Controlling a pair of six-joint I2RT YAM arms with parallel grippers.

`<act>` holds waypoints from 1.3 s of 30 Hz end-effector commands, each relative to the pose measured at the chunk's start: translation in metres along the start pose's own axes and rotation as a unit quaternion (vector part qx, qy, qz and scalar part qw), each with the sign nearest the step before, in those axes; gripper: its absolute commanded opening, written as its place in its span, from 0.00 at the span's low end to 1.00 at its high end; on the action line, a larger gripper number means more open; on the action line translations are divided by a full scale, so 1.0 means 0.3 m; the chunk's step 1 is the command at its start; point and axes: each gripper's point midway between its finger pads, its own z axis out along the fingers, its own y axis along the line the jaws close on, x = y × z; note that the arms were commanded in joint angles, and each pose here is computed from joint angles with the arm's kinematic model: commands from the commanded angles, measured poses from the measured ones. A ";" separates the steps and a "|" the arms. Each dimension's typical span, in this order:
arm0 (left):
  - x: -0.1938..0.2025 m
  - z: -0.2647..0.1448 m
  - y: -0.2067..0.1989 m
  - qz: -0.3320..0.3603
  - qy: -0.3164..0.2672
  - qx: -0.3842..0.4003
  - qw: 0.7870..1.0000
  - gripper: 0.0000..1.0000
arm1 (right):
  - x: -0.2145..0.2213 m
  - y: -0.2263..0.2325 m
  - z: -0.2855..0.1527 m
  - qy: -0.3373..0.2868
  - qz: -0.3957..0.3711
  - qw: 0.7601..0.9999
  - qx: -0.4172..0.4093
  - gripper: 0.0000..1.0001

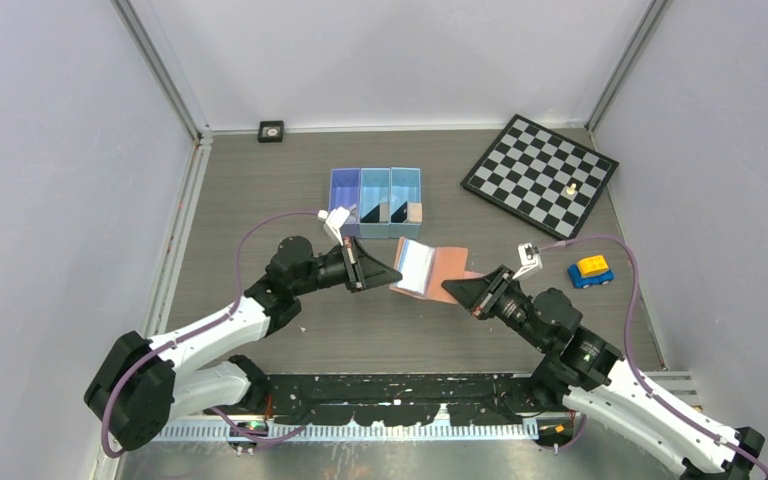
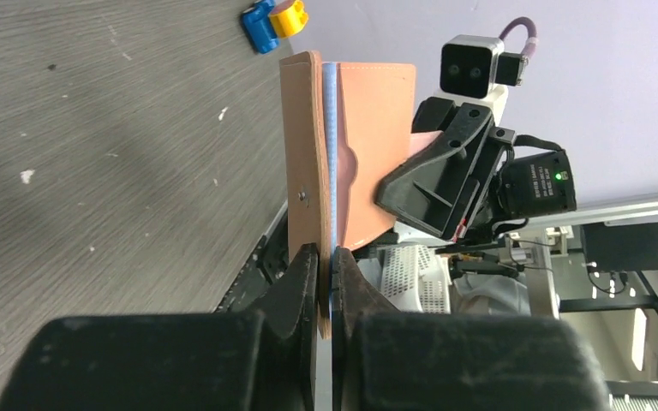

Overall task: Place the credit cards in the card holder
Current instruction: Open the card holder at the center of the board.

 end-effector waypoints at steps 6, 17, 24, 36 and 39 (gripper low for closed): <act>0.014 -0.069 0.221 0.057 0.000 -0.170 0.984 0.00 | 0.012 -0.320 -0.024 0.006 -0.035 0.965 0.260 0.20; 0.083 -0.147 0.411 0.061 0.029 -0.313 0.947 0.00 | 0.043 -0.286 0.069 0.037 -0.043 0.967 0.247 0.66; 0.118 -0.114 0.432 0.078 0.066 -0.330 0.938 0.00 | 0.152 -0.283 0.163 0.089 -0.006 0.973 0.211 0.51; 0.143 -0.062 0.419 0.078 0.086 -0.306 0.945 0.12 | 0.307 -0.383 0.245 0.164 0.001 0.957 0.241 0.42; 0.147 -0.053 0.418 0.075 0.088 -0.301 0.947 0.15 | 0.337 -0.420 0.244 0.177 0.003 0.950 0.257 0.42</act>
